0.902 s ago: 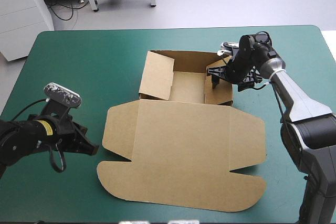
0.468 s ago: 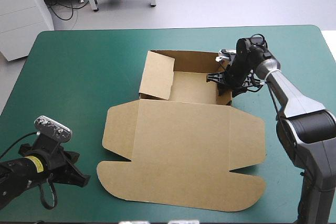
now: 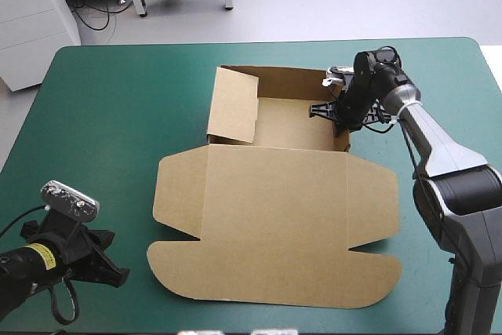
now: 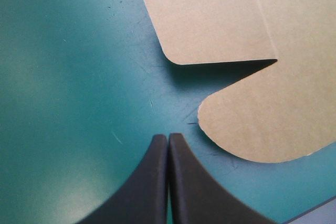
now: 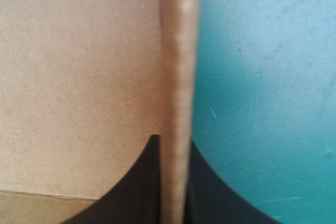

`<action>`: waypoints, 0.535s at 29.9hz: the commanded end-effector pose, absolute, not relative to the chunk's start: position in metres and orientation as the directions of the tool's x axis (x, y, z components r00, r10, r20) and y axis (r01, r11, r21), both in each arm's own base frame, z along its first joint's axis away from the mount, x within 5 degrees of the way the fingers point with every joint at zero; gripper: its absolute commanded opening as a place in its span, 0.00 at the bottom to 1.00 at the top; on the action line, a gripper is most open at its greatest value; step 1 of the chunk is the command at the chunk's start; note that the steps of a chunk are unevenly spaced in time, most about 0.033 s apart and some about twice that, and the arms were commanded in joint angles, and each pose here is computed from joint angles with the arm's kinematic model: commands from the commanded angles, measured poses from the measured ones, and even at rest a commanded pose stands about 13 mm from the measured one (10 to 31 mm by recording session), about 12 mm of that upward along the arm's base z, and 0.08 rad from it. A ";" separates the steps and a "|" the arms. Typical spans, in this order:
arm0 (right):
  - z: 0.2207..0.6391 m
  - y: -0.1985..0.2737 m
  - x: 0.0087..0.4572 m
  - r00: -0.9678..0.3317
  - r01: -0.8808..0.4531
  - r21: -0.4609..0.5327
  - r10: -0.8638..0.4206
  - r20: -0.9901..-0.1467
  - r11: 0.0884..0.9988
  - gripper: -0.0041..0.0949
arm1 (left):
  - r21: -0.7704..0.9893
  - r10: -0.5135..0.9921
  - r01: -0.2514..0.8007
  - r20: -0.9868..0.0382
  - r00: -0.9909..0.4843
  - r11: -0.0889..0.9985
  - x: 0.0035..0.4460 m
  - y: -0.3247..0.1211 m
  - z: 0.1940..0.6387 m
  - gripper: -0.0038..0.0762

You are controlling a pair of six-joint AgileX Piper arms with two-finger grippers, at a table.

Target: Fold the box

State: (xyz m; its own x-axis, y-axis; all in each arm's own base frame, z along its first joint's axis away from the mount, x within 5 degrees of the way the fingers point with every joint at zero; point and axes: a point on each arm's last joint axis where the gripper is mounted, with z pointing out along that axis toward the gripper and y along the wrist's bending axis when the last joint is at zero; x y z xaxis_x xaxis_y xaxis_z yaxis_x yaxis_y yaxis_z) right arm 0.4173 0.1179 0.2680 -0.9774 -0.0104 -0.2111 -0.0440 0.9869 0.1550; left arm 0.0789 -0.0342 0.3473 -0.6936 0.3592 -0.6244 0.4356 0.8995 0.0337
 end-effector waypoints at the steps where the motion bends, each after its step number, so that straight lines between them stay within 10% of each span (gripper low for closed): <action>1: 0.334 0.108 0.404 -0.929 -0.078 0.165 -0.011 -0.371 0.983 0.02 | 0.031 0.336 0.432 -0.679 -0.653 0.902 0.082 -0.036 0.357 0.01; 16: 0.407 -0.083 0.395 -0.772 0.228 0.107 0.246 -0.586 0.968 0.02 | 0.021 0.322 0.422 -0.679 -0.660 0.907 0.082 -0.036 0.357 0.01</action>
